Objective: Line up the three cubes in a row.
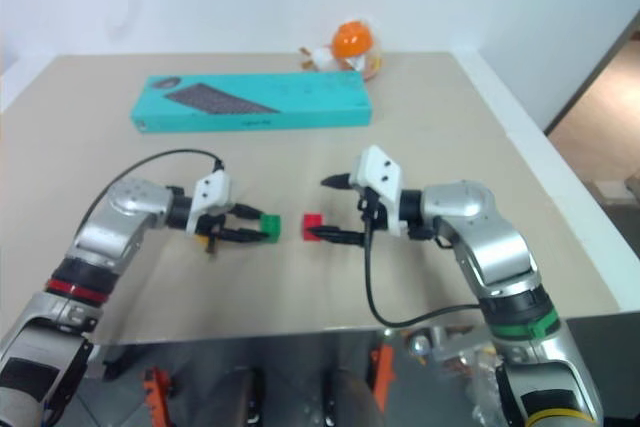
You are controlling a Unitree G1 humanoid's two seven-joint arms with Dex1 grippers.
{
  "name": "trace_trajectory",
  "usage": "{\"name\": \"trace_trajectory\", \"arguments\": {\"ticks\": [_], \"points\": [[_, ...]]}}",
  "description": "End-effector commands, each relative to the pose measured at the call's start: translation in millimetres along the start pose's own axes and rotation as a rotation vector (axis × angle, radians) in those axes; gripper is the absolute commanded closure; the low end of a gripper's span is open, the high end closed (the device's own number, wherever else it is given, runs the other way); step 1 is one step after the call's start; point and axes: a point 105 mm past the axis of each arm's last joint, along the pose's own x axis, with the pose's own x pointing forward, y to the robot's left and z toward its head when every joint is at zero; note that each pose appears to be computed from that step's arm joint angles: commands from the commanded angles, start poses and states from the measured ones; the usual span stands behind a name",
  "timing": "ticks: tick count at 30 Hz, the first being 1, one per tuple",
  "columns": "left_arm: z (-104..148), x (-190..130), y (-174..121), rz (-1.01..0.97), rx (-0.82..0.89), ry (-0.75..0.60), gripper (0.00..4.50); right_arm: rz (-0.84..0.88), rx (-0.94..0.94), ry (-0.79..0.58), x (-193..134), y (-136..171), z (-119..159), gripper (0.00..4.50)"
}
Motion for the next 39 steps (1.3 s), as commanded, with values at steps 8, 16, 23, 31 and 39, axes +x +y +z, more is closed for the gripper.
{"name": "trace_trajectory", "arguments": {"ticks": [8, 16, 23, 31, 39], "points": [[1.2, -3.1, 0.9, -0.011, 0.029, 0.02, 2.74, -0.011, -0.046, -0.013, -7.1, -2.1, 9.0, 0.0], [6.2, -7.1, 5.3, -0.02, 0.071, 0.04, 0.06, -0.014, -0.043, -0.007, -7.8, -1.8, 7.0, 0.0], [18.3, -14.8, 6.9, -0.018, 0.1, 0.03, 0.06, -0.015, -0.045, -0.003, -8.4, -2.3, 6.0, 0.0], [41.9, -45.6, 4.5, 0.052, 0.034, -0.061, 0.06, -0.013, -0.051, -0.005, -10.0, -3.5, 7.2, 0.0], [34.9, -103.4, 20.5, 0.481, -0.109, -0.171, 0.06, 0.005, -0.056, -0.007, -11.0, -2.2, 6.4, 0.0]]}}
